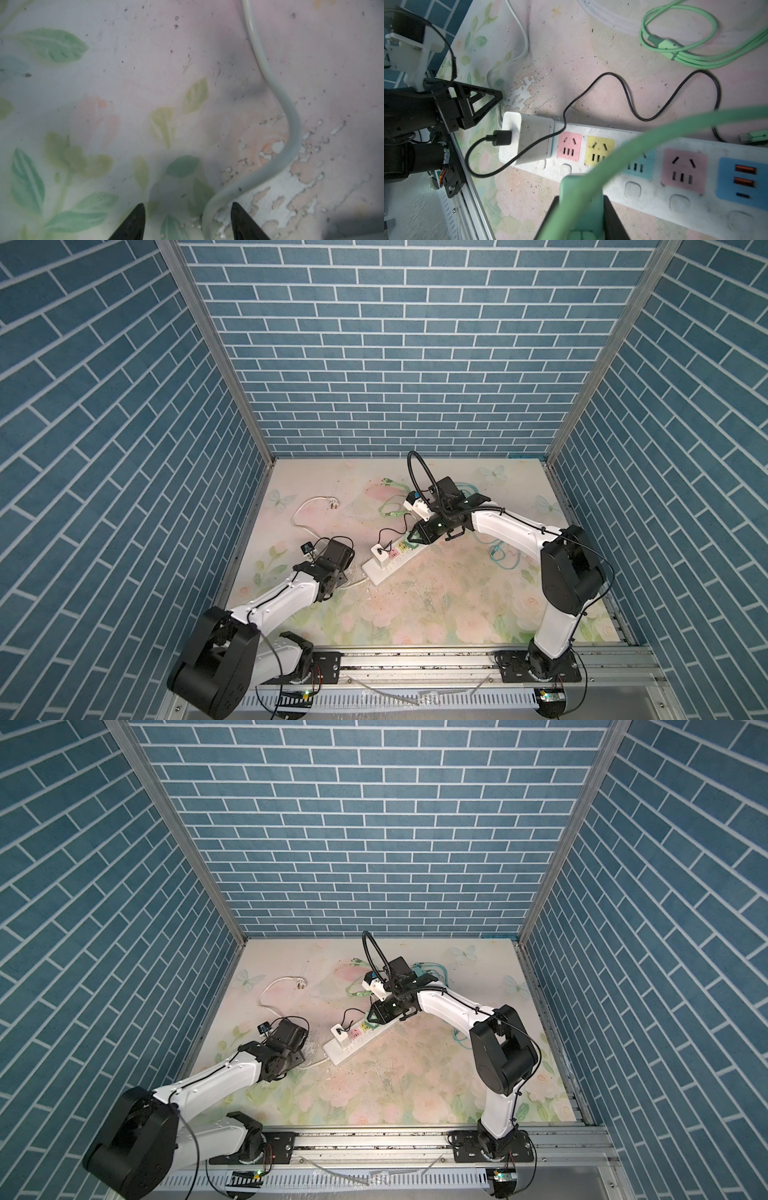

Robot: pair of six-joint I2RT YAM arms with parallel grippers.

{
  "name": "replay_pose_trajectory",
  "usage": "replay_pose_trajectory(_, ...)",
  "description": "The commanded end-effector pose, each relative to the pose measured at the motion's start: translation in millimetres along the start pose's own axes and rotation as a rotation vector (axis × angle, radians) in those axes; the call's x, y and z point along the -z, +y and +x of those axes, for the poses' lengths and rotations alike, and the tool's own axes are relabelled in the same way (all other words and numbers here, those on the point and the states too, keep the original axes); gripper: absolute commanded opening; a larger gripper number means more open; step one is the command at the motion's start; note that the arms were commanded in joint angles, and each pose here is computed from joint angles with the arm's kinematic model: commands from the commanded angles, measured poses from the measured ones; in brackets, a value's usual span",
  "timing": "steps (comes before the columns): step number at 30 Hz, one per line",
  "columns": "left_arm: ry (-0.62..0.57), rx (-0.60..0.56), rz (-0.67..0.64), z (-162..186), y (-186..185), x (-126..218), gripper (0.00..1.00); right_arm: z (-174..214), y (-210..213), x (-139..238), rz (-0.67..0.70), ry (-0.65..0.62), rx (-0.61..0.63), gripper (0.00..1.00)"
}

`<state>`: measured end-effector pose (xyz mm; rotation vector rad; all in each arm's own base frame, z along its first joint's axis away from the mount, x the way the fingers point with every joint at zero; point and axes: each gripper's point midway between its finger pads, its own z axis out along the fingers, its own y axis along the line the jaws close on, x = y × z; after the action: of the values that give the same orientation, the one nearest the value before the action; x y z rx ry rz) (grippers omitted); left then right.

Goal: Insert the plug
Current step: 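Carry the green charger toward the power strip with the right gripper while the left withdraws, then lower the green charger with the right gripper over the pink socket beside the white charger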

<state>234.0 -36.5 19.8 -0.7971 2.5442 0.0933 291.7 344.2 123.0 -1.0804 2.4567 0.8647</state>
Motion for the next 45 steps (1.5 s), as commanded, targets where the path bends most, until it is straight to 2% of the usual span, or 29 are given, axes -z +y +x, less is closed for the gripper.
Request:
replay_pose_trajectory(1,-0.014,-0.018,0.041,-16.6,-17.2,-4.8,0.55,-27.6,13.8,19.2,-0.026,-0.075,0.074,0.00)
replay_pose_trajectory(5,0.004,-0.057,0.087,-18.5,-29.6,-14.5,0.38,-27.2,10.9,15.2,-0.028,-0.072,0.066,0.00)
replay_pose_trajectory(8,0.003,-0.085,0.107,-27.7,-38.6,-19.2,0.31,-23.4,8.3,12.7,-0.035,-0.058,0.059,0.00)
replay_pose_trajectory(13,0.030,-0.229,0.144,-55.0,-69.9,-32.9,0.06,-15.8,3.0,8.8,-0.037,-0.027,0.071,0.00)
replay_pose_trajectory(15,0.035,-0.301,0.168,-65.0,-89.0,-37.8,0.00,-13.1,-2.4,6.7,-0.016,-0.008,0.075,0.00)
replay_pose_trajectory(21,0.048,-0.537,0.263,-99.6,-154.9,-45.2,0.00,-13.3,-12.4,13.2,0.035,-0.010,0.117,0.00)
replay_pose_trajectory(25,-0.025,-0.662,0.361,-129.5,-205.5,-36.9,0.00,-17.4,-24.6,15.8,0.081,-0.029,0.140,0.00)
replay_pose_trajectory(31,-0.054,-0.786,0.513,-141.1,-267.8,-33.7,0.00,-25.1,-27.8,9.3,0.082,-0.045,0.175,0.00)
replay_pose_trajectory(34,-0.064,-0.832,0.517,-138.9,-281.1,-39.1,0.00,-30.0,-26.9,5.9,0.068,-0.066,0.193,0.00)
replay_pose_trajectory(37,-0.069,-0.818,0.508,-142.0,-283.9,-42.7,0.00,-32.4,-25.7,1.8,0.076,-0.065,0.220,0.00)
replay_pose_trajectory(40,-0.082,-0.787,0.475,-146.5,-278.7,-41.9,0.08,-36.8,-24.1,0.0,0.118,-0.076,0.272,0.00)
replay_pose_trajectory(45,-0.068,-0.731,0.434,-147.1,-266.9,-38.5,0.43,-42.0,-21.6,-1.5,0.136,-0.103,0.321,0.00)
